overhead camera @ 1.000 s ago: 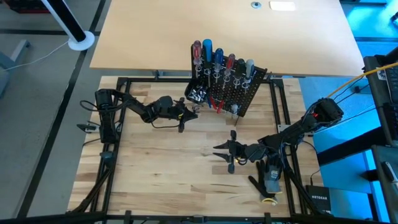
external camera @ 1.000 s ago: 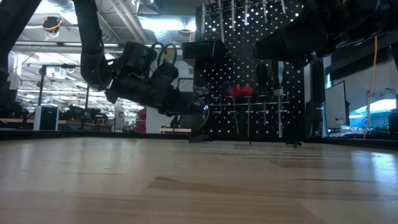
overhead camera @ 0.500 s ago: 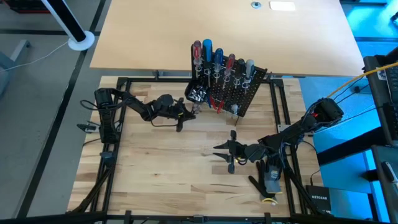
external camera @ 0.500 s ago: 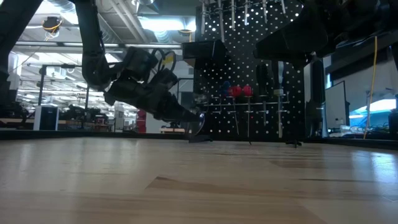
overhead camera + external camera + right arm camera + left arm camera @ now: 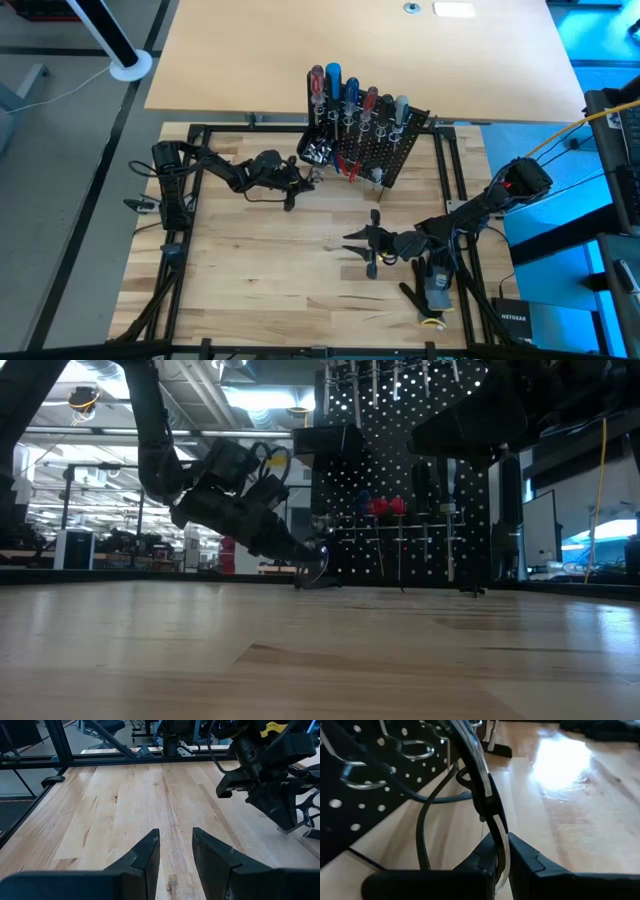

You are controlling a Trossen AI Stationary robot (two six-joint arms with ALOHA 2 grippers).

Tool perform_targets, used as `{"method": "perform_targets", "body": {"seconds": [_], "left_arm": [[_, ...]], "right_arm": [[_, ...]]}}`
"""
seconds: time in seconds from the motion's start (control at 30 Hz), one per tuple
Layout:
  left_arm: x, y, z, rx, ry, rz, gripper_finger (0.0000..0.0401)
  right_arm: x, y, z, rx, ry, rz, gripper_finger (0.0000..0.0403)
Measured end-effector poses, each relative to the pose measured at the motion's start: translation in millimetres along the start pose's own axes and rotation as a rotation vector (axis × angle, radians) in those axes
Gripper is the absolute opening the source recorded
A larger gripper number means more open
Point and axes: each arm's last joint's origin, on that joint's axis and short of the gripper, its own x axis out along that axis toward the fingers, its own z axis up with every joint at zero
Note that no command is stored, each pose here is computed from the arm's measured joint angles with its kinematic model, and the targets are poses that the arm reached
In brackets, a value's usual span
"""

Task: Hang tools onto peg board
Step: Hang the eye glasses on the black pegboard

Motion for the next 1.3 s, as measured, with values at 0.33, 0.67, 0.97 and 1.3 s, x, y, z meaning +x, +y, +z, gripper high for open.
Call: {"method": "perform_targets", "body": {"seconds": [0.33,0.67,0.97,1.3], "left_arm": [[1.1,-2.2,1.1,0.052,-0.003,0.021,0.0018],[1.3,-2.4,0.3,-0.013,0.01,0.045,0.0139],[-24.6,-8.2,27.1,-0.004,0.086,0.032,0.0177],[-14.1,-38.1,35.6,0.069,0.077,0.164,0.0178]], "right_arm": [[0.0,-0.1,-0.1,0.002,0.001,0.0,0.0115],[0.0,-0.1,-0.5,0.005,0.005,-0.001,0.0115],[0.0,-0.1,-0.5,0.006,0.005,-0.001,0.0115],[0.0,-0.5,-0.3,0.006,0.001,-0.015,0.0115]]}}
